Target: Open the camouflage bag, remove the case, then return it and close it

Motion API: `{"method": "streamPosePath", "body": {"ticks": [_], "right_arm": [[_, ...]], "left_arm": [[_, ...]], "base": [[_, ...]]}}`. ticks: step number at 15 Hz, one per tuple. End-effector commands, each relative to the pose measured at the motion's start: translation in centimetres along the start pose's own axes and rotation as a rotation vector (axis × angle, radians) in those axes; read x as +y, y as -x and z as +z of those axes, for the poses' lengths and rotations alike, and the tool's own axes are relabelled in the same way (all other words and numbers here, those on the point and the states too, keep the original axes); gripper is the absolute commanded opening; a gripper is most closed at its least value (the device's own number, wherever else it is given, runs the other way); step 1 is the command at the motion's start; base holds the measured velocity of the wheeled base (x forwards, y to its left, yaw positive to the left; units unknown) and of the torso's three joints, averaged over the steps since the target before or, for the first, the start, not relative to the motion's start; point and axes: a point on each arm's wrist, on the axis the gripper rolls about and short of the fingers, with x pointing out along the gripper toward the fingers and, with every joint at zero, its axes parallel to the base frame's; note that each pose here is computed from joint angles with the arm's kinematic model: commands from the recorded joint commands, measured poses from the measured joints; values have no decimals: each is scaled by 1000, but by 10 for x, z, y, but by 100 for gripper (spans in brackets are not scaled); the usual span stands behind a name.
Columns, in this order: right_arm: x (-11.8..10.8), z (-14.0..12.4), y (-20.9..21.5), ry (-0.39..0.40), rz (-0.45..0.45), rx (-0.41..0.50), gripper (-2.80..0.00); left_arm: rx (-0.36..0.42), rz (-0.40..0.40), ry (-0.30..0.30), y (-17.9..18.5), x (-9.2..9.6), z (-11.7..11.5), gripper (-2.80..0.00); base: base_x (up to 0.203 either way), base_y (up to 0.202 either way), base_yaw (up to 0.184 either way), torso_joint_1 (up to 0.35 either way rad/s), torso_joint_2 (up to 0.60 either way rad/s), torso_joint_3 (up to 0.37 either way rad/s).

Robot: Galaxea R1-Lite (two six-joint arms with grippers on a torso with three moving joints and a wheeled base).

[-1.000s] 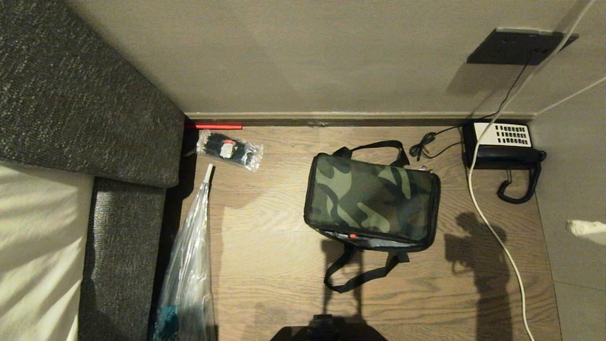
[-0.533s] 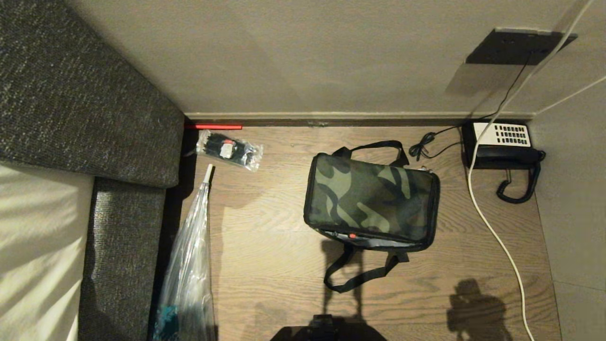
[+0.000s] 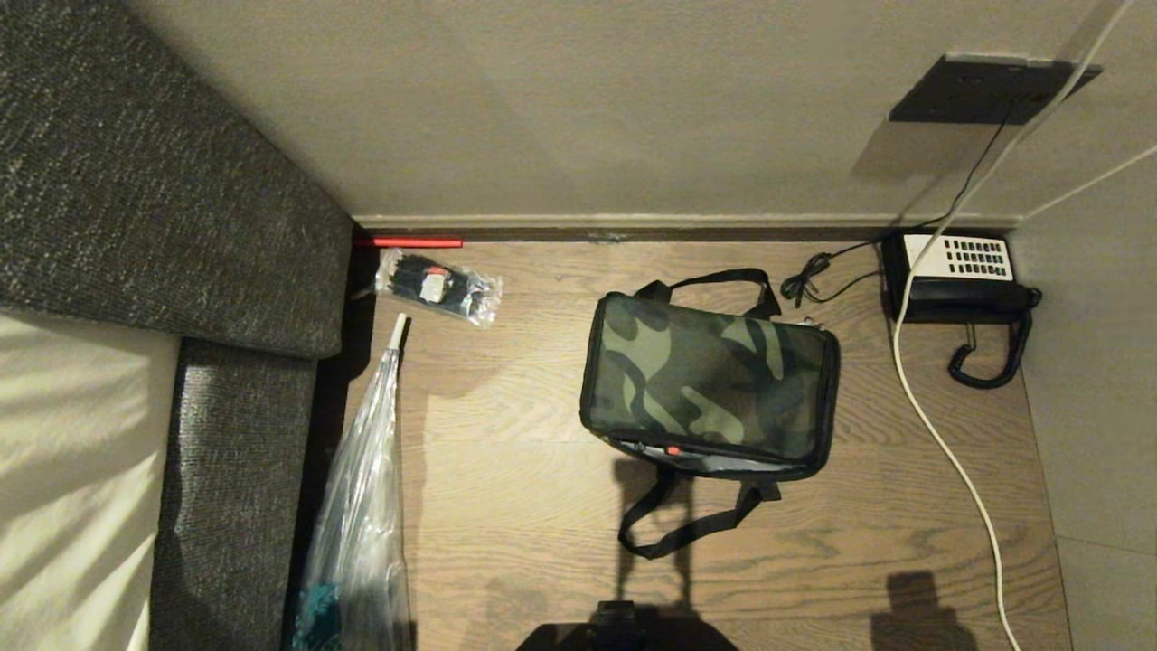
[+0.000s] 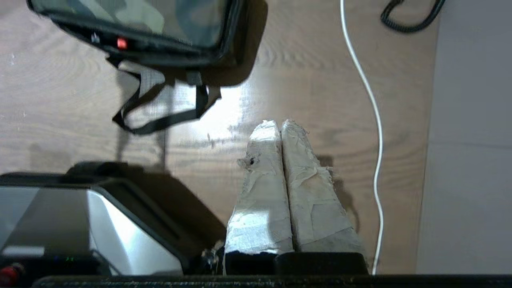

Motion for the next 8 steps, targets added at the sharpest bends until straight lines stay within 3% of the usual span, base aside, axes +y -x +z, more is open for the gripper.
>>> {"method": "streamPosePath", "body": {"ticks": [1, 8], "right_arm": [[0, -2, 1, -6, 1, -9, -280], [0, -2, 2, -11, 0, -2, -280]], "left_arm": [[2, 0, 0, 0, 0, 0, -280], [3, 0, 0, 0, 0, 0, -280]], "base": [[0, 0, 0, 0, 0, 0], [0, 0, 0, 0, 0, 0]]}}
